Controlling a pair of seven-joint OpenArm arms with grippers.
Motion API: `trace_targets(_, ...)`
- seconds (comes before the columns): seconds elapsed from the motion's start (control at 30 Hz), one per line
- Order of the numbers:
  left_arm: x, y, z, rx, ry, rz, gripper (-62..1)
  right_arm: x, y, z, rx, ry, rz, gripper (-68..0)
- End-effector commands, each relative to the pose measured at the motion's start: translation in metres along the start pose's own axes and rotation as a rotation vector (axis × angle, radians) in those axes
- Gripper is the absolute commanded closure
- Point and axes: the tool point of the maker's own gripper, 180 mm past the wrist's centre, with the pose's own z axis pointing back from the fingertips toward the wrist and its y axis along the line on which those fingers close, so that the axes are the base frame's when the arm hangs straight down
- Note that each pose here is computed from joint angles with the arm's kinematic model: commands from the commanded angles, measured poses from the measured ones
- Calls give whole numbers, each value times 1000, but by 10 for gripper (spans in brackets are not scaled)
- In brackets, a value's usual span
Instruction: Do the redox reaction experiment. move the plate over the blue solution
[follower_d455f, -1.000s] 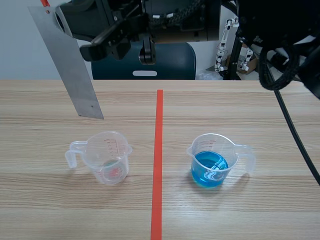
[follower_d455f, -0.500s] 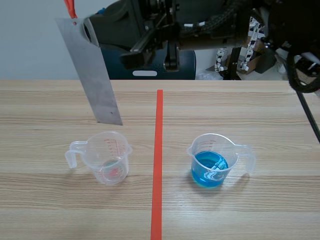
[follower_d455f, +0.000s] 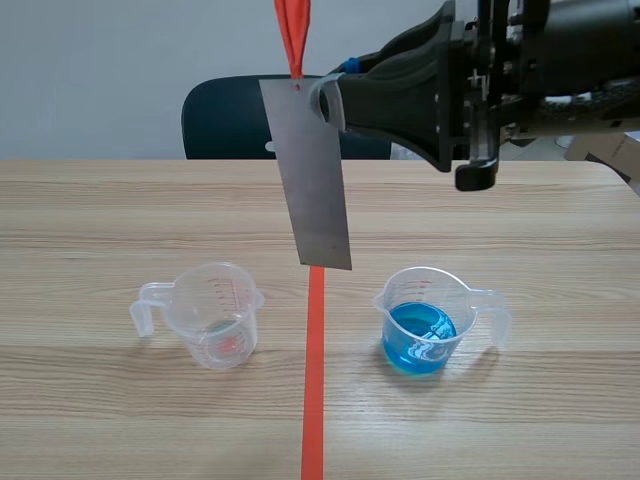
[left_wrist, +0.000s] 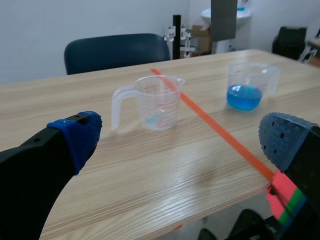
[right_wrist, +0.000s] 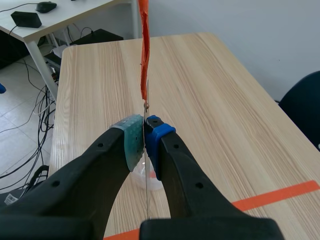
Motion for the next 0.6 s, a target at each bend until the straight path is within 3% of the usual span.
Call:
trace_targets(0.0, 8, 1, -4, -32, -35, 28, -623, 13, 1, 7, 8, -34, 24, -6)
trace_targets(0.27, 24, 10, -30, -182, -91, 174, -623, 8, -6, 33, -27, -19, 23, -6)
trace_targets(0.57, 29, -3, -73, -298, -85, 128, -604, 12, -3, 55, -14, -27, 29, -6)
